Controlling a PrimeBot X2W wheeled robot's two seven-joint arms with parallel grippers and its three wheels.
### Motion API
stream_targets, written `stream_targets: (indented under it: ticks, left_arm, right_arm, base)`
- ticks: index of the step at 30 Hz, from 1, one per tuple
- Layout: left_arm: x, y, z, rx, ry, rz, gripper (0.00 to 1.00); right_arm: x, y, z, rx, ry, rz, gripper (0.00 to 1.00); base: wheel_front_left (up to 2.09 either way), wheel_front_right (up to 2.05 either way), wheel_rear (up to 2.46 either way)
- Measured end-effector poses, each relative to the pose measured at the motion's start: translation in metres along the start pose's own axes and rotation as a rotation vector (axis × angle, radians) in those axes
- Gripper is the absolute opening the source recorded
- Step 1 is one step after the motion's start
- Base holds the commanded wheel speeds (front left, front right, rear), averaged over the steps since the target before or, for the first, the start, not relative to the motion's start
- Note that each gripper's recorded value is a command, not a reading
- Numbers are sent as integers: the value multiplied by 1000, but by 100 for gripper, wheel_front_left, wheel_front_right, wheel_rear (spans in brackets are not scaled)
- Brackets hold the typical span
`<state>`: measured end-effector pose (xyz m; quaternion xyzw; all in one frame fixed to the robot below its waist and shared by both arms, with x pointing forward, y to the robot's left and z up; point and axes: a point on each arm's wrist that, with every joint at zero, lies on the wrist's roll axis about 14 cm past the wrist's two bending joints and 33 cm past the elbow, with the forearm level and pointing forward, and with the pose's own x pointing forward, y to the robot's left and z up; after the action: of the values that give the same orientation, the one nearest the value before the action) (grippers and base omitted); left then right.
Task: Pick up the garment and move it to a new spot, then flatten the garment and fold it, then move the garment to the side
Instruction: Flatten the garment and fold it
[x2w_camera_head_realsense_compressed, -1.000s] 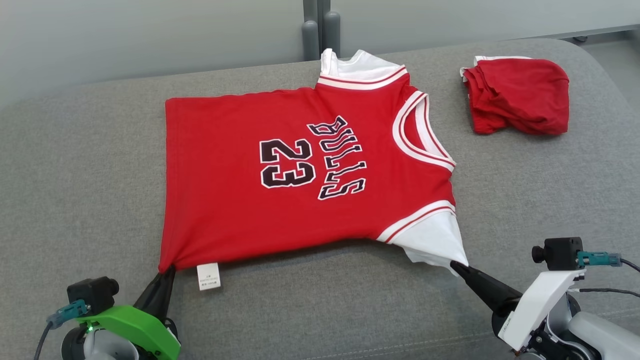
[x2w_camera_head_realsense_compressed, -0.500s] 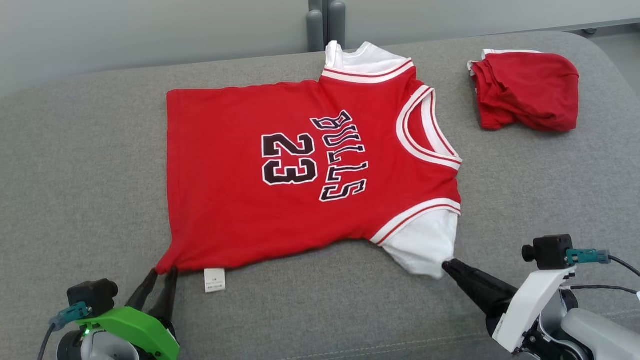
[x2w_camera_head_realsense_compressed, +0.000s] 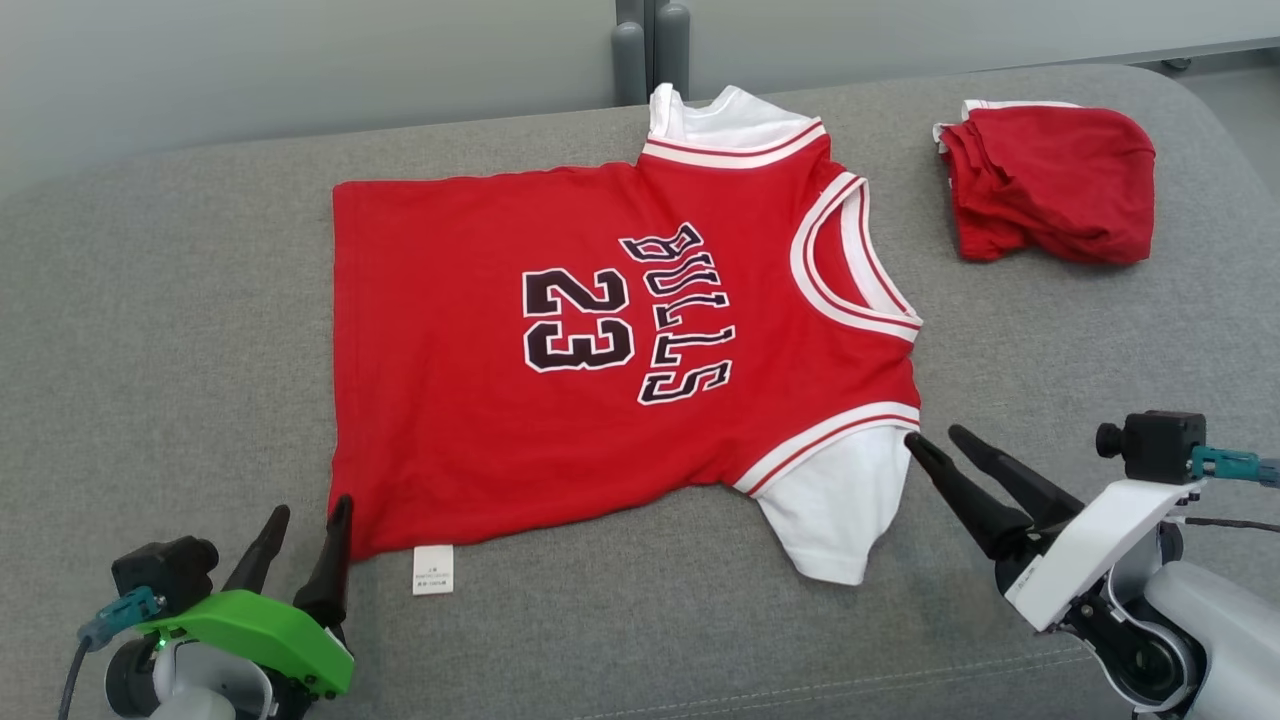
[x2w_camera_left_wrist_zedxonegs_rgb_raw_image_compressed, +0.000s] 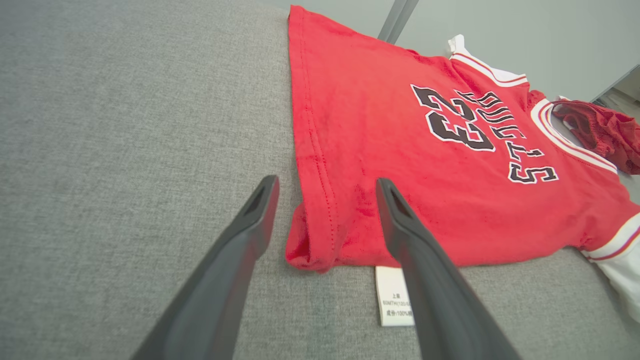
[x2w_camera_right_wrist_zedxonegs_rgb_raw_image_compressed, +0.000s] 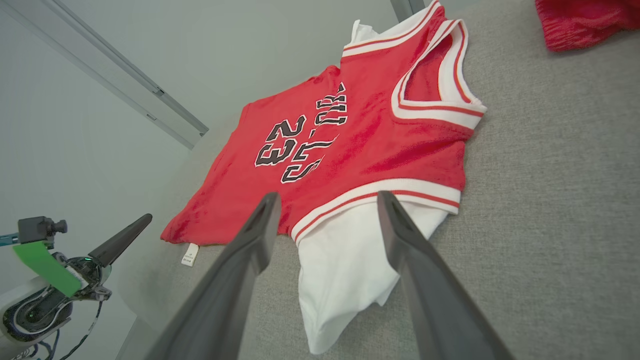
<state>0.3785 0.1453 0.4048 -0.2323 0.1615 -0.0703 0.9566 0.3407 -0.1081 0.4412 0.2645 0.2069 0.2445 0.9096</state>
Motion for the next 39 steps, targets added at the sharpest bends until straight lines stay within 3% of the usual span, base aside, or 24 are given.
stream_targets:
  ticks: [11, 19, 29, 39]
  left_arm:
    - [6, -8, 59, 53, -188, 1, 100]
    - [6, -15, 72, 71, -243, -1, 100]
    - [-3, -15, 44, 60, -183, 12, 100]
    - [-4, -18, 37, 55, -176, 8, 100]
  right_arm:
    - [-1, -33, 42, -87, -134, -136, 100]
    - [-3, -43, 112, -142, -378, -235, 100]
    - [-13, -55, 63, -135, -292, -300, 100]
    - [-11, -54, 52, -134, -286, -305, 100]
  base:
    - [0, 0, 0]
    - [0, 0, 0]
    - [0, 0, 0]
    - [0, 0, 0]
